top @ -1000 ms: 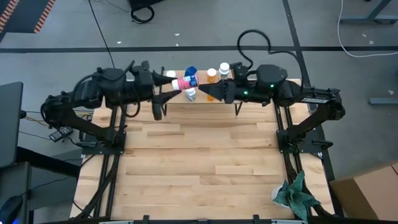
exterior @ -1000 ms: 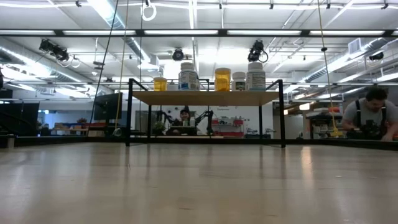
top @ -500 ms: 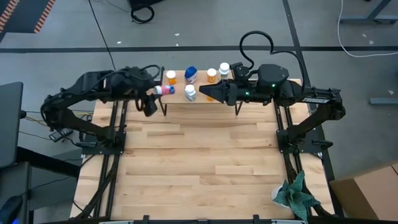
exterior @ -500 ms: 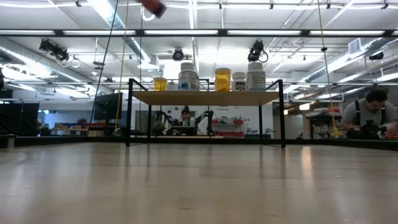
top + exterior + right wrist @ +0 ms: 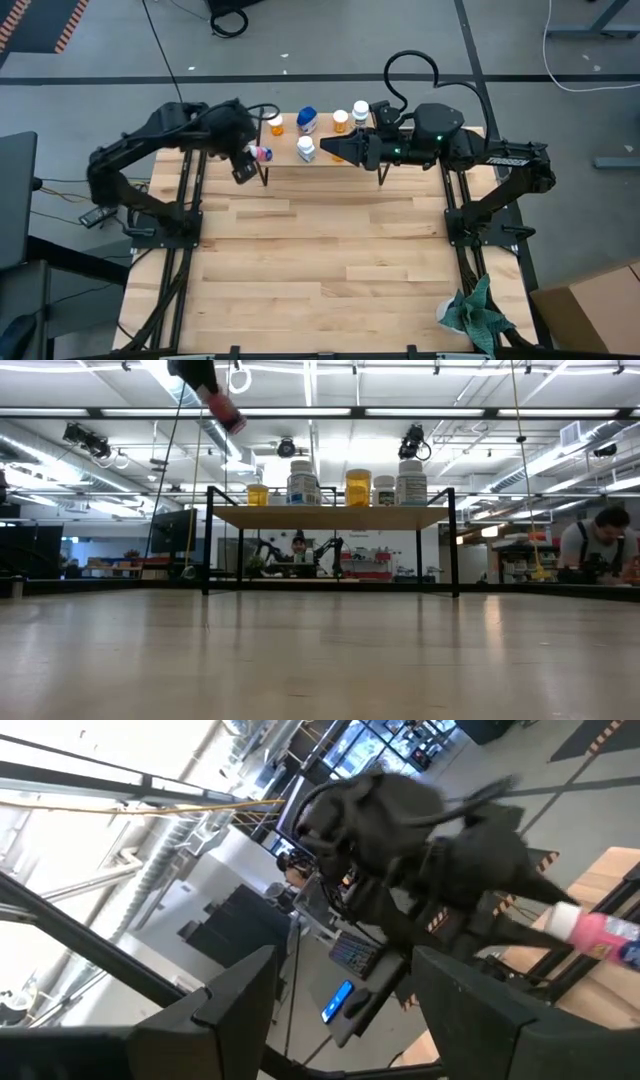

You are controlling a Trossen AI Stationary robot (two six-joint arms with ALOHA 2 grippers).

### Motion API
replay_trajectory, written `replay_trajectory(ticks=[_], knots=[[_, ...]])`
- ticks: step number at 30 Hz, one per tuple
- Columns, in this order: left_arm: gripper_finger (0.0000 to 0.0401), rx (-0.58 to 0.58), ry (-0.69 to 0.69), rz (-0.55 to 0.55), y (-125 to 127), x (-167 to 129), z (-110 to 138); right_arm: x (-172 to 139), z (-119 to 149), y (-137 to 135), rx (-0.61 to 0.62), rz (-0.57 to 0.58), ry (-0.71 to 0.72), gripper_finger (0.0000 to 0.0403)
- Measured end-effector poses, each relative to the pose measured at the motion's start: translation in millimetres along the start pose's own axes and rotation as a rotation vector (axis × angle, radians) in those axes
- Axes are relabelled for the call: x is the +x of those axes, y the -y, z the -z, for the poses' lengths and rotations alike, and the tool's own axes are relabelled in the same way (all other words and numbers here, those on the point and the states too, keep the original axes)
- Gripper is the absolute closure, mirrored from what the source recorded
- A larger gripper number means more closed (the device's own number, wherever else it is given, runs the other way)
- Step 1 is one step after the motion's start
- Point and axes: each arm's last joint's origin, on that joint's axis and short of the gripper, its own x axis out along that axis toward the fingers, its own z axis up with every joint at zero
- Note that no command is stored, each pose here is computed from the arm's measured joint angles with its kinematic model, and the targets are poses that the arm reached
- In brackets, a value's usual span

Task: Pick and place medicine bottles onto shelf by color
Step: Put the pink medicine bottle on the shelf

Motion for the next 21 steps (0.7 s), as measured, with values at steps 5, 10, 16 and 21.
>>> replay_trajectory(ticks=[5,10,16,21], knots=[[0.0215,0.054,-0.120,-0.031,-9,7,-21,0,2,-1,-0.001,-0.003,-0.013,0.0162],[0.0217,0.067,-0.077,-0.041,-17,11,-51,0,2,-1,-0.007,-0.006,-0.019,0.0162],[0.0210,0.105,-0.117,-0.057,-25,38,-72,0,2,-1,-0.006,-0.007,-0.020,0.0162],[0.0215,0.156,-0.164,-0.060,-30,56,-77,0,2,-1,-0.018,-0.007,-0.021,0.0162]])
